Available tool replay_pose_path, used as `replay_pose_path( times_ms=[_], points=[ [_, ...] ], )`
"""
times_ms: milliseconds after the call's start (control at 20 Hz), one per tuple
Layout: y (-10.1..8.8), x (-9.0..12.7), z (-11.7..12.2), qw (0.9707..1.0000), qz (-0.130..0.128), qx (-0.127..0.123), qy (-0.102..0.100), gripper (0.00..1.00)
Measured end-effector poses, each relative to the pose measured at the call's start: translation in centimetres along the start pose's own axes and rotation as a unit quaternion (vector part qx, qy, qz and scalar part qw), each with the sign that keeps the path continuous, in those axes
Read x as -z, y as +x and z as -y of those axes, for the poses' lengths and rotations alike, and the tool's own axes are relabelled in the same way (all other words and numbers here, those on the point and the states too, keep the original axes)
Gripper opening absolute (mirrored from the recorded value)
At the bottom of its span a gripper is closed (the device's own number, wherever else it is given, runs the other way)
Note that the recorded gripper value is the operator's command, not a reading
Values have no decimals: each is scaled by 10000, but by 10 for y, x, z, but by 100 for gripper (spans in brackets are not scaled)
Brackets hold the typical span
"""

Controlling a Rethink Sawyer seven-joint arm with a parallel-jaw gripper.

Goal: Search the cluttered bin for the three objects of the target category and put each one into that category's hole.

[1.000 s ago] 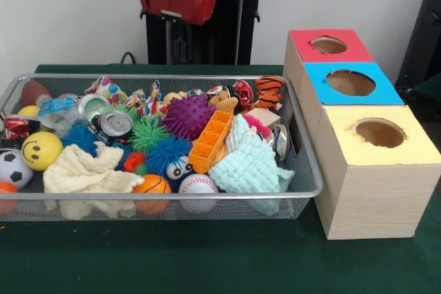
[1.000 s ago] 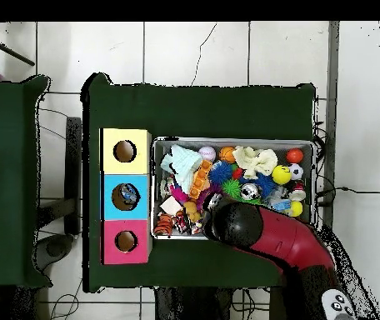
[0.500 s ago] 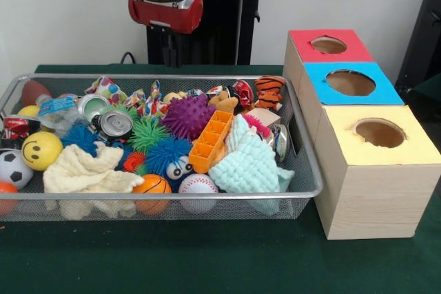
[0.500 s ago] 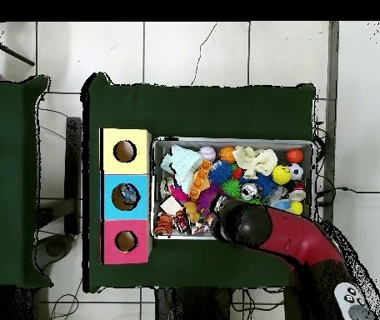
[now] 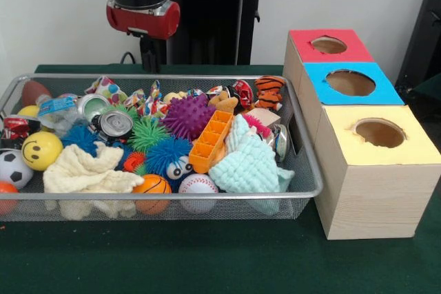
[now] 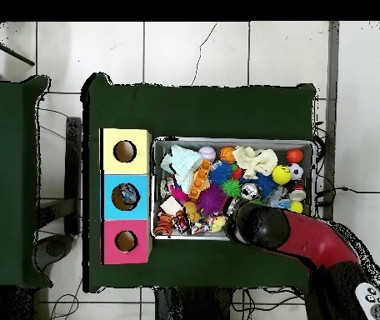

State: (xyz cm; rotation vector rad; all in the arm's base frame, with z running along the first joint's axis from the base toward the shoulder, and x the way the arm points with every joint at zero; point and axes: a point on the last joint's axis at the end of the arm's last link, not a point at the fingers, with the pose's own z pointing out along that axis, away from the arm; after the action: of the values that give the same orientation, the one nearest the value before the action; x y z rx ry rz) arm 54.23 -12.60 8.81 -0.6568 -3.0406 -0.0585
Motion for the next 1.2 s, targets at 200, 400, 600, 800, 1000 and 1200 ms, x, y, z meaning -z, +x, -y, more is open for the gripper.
replay_pose_path(
  times_ms=[200,400,600,800,1000,1200],
  points=[
    [-4,-3,22,10000,-34,-53,-36,0],
    [-8,-5,44,9998,-123,-154,-60,0],
    [-9,-11,56,9997,-170,-178,-81,0],
    [-11,-19,65,9996,-195,-161,-145,0],
    [-14,-29,73,9995,-205,-138,-193,0],
    [-20,-34,78,9995,-171,-135,-241,0]
  ],
)
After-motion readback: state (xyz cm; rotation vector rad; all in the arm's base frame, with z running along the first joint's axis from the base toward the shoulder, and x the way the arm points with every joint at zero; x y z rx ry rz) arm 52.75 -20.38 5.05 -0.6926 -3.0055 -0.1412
